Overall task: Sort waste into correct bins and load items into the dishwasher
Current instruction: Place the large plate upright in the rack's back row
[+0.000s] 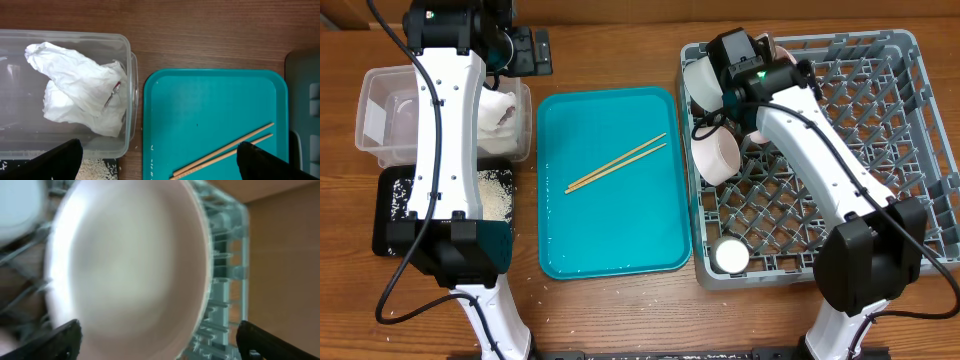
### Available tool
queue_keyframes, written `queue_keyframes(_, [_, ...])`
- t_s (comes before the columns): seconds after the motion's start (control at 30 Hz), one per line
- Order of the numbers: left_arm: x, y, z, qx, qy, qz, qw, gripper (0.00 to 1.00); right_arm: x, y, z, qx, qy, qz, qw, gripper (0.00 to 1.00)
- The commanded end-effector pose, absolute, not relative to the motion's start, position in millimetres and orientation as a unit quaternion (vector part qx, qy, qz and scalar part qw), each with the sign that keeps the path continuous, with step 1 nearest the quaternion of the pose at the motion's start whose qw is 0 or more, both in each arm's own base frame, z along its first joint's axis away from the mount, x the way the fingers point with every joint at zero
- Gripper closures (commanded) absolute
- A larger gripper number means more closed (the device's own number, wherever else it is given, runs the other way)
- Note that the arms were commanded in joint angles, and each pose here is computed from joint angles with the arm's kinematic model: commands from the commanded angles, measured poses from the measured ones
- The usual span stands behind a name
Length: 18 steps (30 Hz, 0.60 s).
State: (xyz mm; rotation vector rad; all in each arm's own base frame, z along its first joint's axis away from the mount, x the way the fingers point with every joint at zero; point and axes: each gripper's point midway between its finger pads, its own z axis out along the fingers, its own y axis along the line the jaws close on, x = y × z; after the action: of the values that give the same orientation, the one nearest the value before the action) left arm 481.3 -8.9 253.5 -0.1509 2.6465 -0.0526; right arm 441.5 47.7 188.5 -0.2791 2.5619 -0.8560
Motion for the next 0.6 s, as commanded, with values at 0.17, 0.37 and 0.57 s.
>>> queue_keyframes(0.17, [480, -7, 275, -0.058, 0.961, -0.016, 0.27, 0.0, 435, 153, 285, -0.099, 0.945, 0.045, 0.309, 0.0])
queue_keyframes(0.37, [480, -7, 275, -0.058, 0.961, -0.016, 0.27, 0.0, 408, 247, 308, -0.191, 0.889, 0.316, 0.271, 0.01])
queue_keyframes(0.57, [480, -7, 275, -0.058, 0.961, -0.016, 0.27, 0.0, 423, 261, 273, -0.019, 0.921, 0.305, 0.242, 0.12])
